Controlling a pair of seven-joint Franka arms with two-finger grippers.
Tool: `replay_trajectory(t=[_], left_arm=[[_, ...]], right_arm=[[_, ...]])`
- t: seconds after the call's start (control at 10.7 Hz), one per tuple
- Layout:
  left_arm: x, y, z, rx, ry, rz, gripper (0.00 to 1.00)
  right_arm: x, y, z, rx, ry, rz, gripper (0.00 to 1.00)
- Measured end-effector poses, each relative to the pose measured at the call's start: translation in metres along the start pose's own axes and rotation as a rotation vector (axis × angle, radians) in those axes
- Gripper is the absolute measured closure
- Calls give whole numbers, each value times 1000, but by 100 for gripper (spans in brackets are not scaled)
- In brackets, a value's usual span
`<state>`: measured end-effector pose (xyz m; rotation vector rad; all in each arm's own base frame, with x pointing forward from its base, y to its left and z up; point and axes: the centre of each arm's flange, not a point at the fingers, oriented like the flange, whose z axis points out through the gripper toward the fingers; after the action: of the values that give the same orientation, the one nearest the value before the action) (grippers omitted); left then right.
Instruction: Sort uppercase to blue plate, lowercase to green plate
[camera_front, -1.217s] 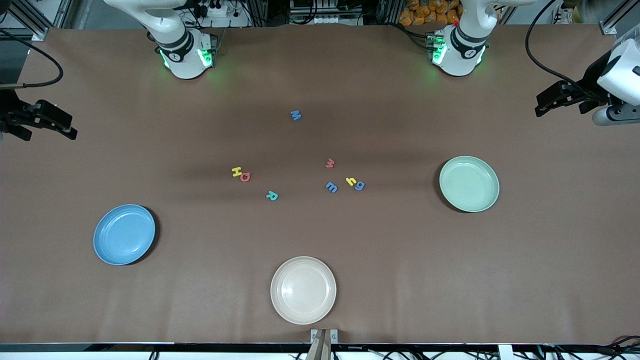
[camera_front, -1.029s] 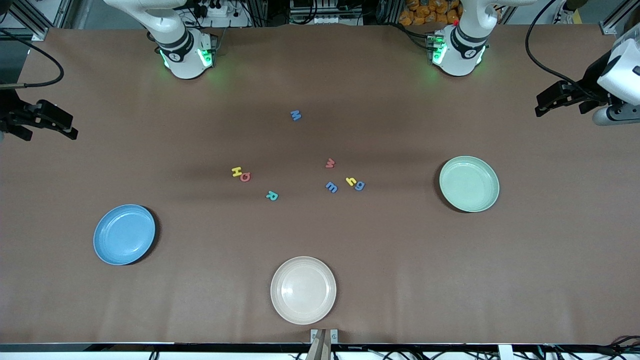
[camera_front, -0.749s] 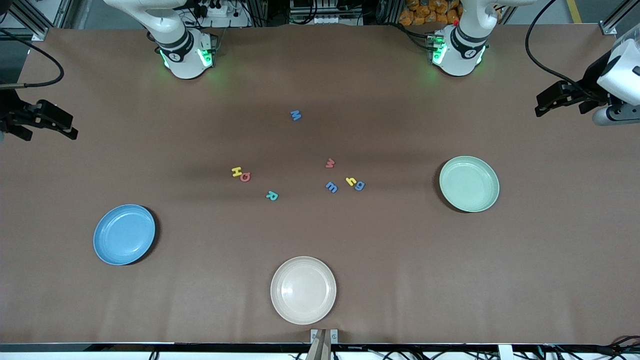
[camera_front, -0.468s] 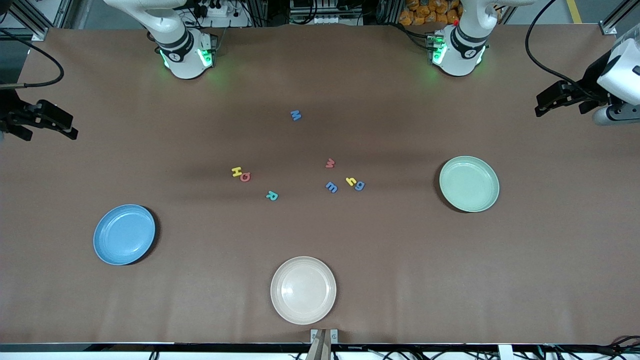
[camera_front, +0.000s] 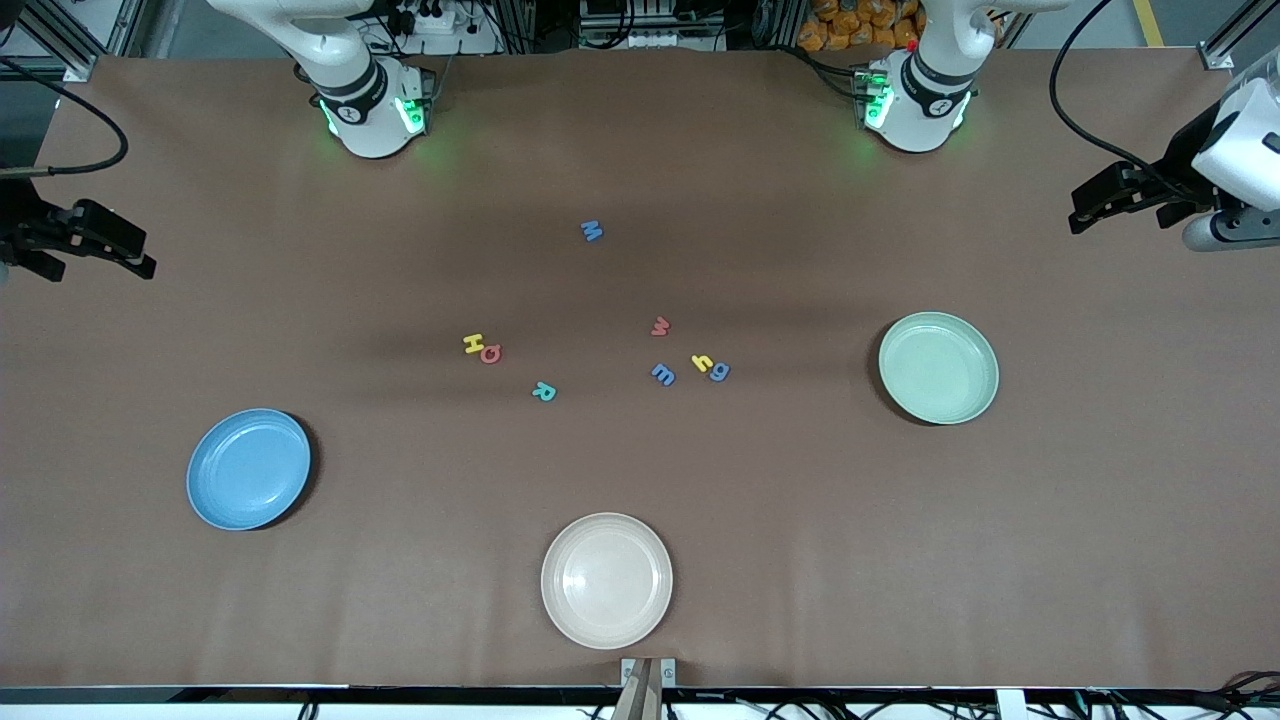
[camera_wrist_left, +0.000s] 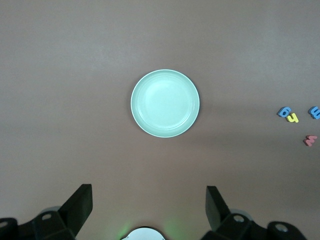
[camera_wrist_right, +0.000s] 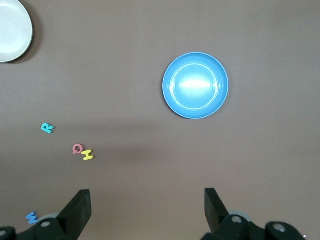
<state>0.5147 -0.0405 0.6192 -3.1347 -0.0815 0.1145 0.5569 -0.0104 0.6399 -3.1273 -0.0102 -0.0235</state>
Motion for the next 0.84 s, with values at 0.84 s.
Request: replay_trajectory(t=[0.84], left_arm=[[8, 74, 34, 11, 7, 31, 0]], right_arm=[[-1, 1, 2, 0, -15, 1, 0]])
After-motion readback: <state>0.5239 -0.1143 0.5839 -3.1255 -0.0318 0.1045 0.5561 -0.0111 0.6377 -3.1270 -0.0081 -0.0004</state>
